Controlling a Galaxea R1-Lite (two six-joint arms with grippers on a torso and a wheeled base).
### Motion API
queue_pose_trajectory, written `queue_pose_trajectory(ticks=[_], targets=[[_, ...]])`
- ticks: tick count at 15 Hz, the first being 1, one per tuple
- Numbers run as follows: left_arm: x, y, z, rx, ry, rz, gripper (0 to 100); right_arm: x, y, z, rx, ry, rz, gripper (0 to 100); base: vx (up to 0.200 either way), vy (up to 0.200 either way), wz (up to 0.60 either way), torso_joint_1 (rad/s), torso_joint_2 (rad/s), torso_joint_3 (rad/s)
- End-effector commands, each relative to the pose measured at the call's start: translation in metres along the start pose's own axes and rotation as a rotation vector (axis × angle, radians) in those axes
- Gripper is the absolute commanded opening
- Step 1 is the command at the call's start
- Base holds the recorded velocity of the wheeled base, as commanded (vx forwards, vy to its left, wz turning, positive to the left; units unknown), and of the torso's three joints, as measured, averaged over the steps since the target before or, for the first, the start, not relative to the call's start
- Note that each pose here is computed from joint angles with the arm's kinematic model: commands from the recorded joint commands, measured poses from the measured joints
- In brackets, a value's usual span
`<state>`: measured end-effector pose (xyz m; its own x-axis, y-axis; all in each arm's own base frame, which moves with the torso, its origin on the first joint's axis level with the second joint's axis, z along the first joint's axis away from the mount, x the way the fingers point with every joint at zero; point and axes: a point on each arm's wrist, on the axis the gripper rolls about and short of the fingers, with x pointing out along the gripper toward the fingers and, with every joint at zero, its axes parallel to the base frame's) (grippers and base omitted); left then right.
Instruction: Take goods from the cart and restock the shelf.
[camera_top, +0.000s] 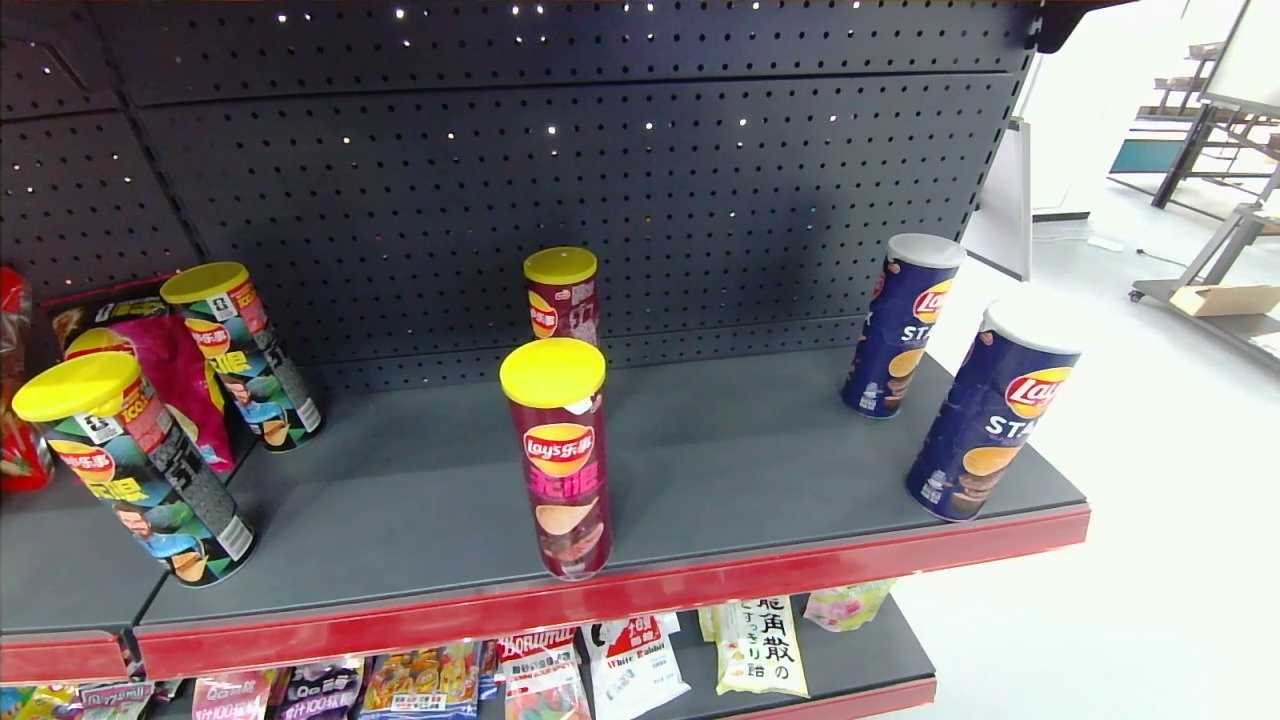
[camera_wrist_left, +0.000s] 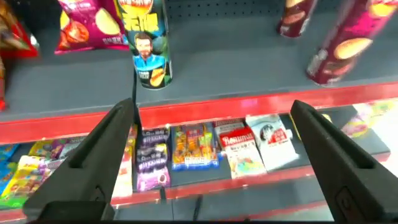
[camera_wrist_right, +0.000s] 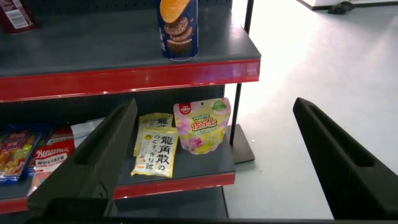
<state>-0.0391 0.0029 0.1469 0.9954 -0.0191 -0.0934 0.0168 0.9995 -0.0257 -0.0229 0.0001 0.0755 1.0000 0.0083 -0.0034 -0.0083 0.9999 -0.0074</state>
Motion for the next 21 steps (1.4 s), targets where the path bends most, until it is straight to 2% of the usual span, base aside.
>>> queue_pose_trajectory(ticks=[1,2,3,4,5,6,7,8,9,10,12,14,16,21], targets=[[0.014,0.001,-0.039,-0.009,-0.021,0.043,100,0.0,0.0,0.0,0.0,0.0,0.001,100,0.0,0.0,0.0,0.0,0.0,0.0],[0.011,0.001,-0.037,-0.009,-0.03,0.09,100,0.0,0.0,0.0,0.0,0.0,0.001,100,0.0,0.0,0.0,0.0,0.0,0.0],[0.006,-0.001,-0.018,-0.009,-0.025,0.129,100,0.0,0.0,0.0,0.0,0.0,0.001,100,0.0,0.0,0.0,0.0,0.0,0.0],[0.004,-0.002,-0.003,-0.034,0.03,0.14,100,0.0,0.0,0.0,0.0,0.0,0.001,100,0.0,0.0,0.0,0.0,0.0,0.0],[0.002,-0.002,-0.004,-0.08,0.06,0.144,100,0.0,0.0,0.0,-0.002,0.0,0.001,100,0.0,0.0,0.0,0.0,0.0,0.0],[0.004,-0.002,-0.014,-0.088,0.089,0.14,100,0.0,0.0,0.0,0.0,-0.002,0.001,100,0.0,0.0,0.0,0.0,0.0,0.0],[0.005,-0.002,-0.035,-0.087,0.097,0.121,100,0.0,0.0,0.0,0.0,0.0,0.001,100,0.0,0.0,0.0,0.0,0.0,0.0],[0.006,-0.002,-0.057,-0.086,0.034,0.014,100,0.0,0.0,0.0,0.0,0.0,0.001,100,0.0,0.0,0.0,0.0,0.0,0.0],[0.008,-0.002,-0.057,-0.097,0.017,0.005,100,0.0,0.0,0.0,0.0,0.0,0.001,100,0.0,0.0,0.0,0.0,0.0,0.0],[0.016,-0.002,-0.061,-0.082,-0.061,-0.003,100,0.0,0.0,0.0,0.0,0.0,0.001,100,0.0,0.0,0.0,0.0,0.0,0.0],[0.022,-0.002,-0.065,-0.062,-0.135,-0.007,100,0.0,0.0,0.0,0.0,0.0,0.001,100,0.0,0.0,0.0,0.0,0.0,0.0],[0.022,-0.002,-0.065,-0.061,-0.13,-0.005,100,0.0,0.0,0.0,0.0,0.001,0.001,100,0.0,0.0,0.0,0.0,0.0,0.0],[0.022,-0.002,-0.065,-0.046,-0.125,-0.024,100,0.0,0.0,0.0,0.0,0.0,0.001,100,0.0,0.0,0.0,0.0,0.0,0.0],[0.022,-0.002,-0.065,-0.049,-0.123,-0.027,100,0.0,0.0,0.0,0.0,0.001,0.001,100,-0.04,0.0,0.0,0.0,0.0,0.001]])
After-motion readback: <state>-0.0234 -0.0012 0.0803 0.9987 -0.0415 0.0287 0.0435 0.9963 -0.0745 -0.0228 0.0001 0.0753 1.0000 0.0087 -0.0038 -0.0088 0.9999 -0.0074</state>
